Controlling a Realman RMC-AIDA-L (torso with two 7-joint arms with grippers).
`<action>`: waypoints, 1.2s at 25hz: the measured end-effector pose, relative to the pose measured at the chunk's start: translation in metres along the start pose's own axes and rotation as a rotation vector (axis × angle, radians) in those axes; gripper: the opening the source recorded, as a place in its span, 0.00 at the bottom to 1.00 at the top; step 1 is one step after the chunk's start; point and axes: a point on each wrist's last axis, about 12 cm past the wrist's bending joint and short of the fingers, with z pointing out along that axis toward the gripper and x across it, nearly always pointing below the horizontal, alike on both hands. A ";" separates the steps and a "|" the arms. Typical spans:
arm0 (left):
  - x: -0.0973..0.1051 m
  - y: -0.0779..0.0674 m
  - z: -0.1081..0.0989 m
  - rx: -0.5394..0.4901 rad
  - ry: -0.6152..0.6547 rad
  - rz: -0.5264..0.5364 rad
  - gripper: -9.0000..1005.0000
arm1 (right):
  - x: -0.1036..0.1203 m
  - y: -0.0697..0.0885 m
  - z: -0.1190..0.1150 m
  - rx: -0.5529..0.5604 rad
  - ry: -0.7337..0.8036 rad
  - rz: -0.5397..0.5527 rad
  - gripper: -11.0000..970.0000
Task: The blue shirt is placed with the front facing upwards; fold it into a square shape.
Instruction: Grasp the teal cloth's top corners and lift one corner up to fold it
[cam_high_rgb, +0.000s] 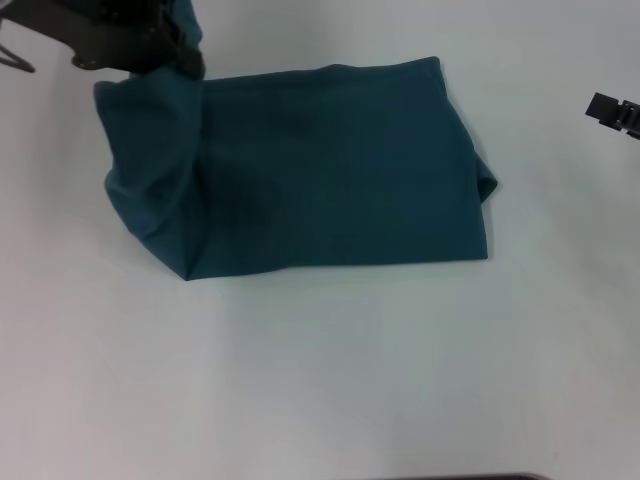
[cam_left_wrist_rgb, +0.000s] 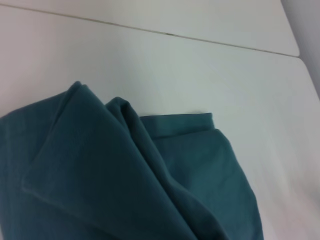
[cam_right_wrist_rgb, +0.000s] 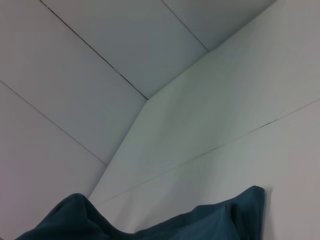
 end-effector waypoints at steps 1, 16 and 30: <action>0.000 0.002 -0.001 -0.002 0.000 -0.005 0.06 | 0.000 0.000 0.000 0.000 0.000 0.002 0.59; 0.021 0.071 -0.031 -0.229 -0.013 -0.178 0.06 | 0.000 0.000 0.001 -0.003 0.002 0.009 0.58; 0.028 0.078 -0.051 -0.278 -0.016 -0.208 0.06 | -0.001 -0.001 0.000 -0.001 0.002 0.010 0.57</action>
